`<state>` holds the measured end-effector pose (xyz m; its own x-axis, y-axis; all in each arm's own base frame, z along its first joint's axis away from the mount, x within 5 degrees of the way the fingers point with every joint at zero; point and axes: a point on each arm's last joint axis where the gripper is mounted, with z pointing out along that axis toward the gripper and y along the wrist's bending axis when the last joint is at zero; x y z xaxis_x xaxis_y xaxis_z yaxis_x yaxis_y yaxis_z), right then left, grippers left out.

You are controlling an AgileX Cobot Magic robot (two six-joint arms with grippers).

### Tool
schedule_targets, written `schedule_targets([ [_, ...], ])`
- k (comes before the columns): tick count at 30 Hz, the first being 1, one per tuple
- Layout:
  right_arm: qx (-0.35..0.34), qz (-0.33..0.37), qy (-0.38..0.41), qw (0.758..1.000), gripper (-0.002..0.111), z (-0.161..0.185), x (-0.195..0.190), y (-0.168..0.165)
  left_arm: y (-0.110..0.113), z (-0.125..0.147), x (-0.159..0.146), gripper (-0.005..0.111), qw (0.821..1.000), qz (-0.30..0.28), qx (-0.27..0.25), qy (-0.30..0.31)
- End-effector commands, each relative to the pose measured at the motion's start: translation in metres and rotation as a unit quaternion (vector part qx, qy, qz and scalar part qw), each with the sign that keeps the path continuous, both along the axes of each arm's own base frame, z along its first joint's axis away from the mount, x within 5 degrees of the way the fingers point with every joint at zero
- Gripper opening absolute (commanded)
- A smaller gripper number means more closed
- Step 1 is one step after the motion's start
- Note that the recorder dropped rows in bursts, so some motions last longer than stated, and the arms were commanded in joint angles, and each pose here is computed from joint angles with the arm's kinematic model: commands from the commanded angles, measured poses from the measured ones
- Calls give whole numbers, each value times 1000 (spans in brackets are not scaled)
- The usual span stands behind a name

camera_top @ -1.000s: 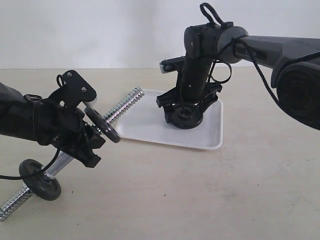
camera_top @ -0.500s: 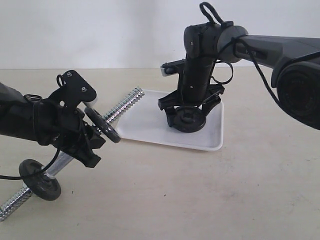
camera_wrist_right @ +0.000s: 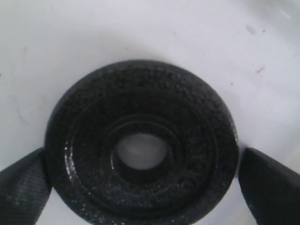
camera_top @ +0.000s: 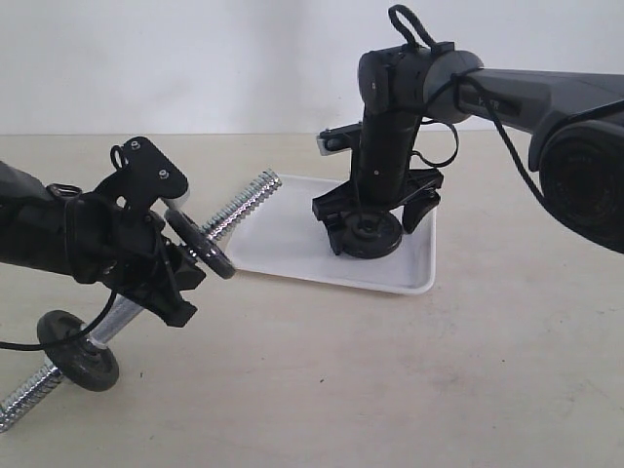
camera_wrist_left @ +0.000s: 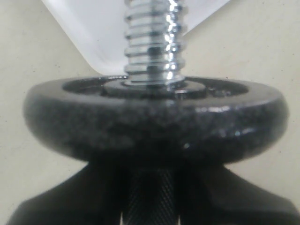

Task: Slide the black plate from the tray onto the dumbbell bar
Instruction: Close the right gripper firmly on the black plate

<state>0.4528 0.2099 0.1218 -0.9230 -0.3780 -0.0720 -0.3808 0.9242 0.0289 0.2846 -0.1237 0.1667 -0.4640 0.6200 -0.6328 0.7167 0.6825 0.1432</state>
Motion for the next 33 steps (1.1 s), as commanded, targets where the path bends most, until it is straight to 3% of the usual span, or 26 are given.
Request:
schedule_targets([
  [1,-7,-10,38,999,105,-29,-5,-2,0,23,5,4,999,21,-23,-37],
  [29,32,-25,18,999,105,-28,-1,6,-1,23,5,4,999,20,-24,-36],
  [31,30,-25,22,999,98,-28,-2,5,-1,23,5,4,999,20,-24,-36],
  [33,29,-25,26,999,77,-28,-3,5,-1,23,5,4,999,19,-24,-35],
])
